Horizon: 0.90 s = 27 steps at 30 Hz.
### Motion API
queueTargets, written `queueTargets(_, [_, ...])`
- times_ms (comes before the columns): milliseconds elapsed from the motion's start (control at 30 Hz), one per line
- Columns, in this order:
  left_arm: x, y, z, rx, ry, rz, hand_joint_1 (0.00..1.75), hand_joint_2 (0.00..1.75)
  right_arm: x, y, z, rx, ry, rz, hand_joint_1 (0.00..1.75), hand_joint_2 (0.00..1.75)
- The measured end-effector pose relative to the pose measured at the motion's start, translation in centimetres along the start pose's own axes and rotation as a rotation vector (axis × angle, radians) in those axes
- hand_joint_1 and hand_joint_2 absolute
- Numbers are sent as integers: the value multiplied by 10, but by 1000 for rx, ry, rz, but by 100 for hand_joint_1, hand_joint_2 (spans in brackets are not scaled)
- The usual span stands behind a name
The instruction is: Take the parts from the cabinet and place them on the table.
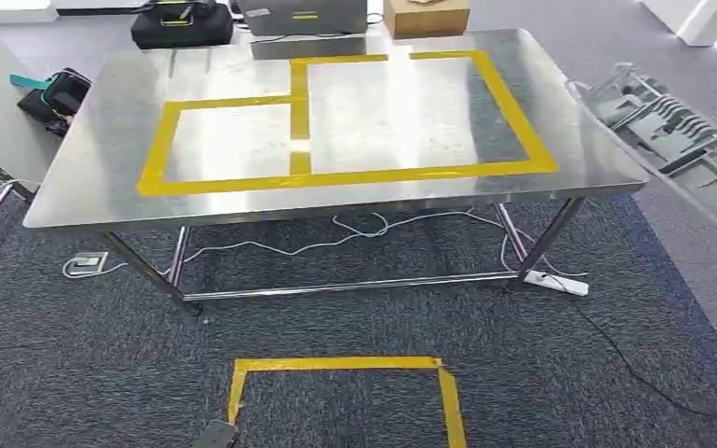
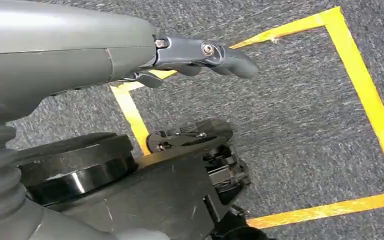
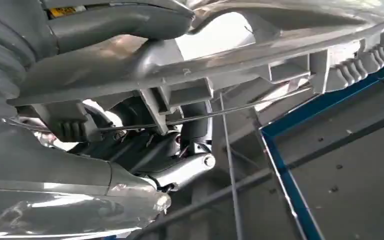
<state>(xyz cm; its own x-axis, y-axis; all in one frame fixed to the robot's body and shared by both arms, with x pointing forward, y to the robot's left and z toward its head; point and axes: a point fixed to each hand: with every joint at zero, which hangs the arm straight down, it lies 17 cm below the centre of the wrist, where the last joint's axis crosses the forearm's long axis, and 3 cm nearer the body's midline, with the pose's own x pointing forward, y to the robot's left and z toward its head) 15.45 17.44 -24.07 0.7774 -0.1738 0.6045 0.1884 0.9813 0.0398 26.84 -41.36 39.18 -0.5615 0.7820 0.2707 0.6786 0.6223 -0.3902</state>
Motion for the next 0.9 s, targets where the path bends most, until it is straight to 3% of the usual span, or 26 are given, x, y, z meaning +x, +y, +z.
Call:
queueTargets(300, [-3, 0, 0, -20, 13, 6, 0, 175, -16, 0, 1, 24, 66, 104, 175, 175])
queueTargets(900, [-6, 7, 0, -8, 27, -2, 0, 175, -42, 16, 15, 166, 133, 131, 175, 175])
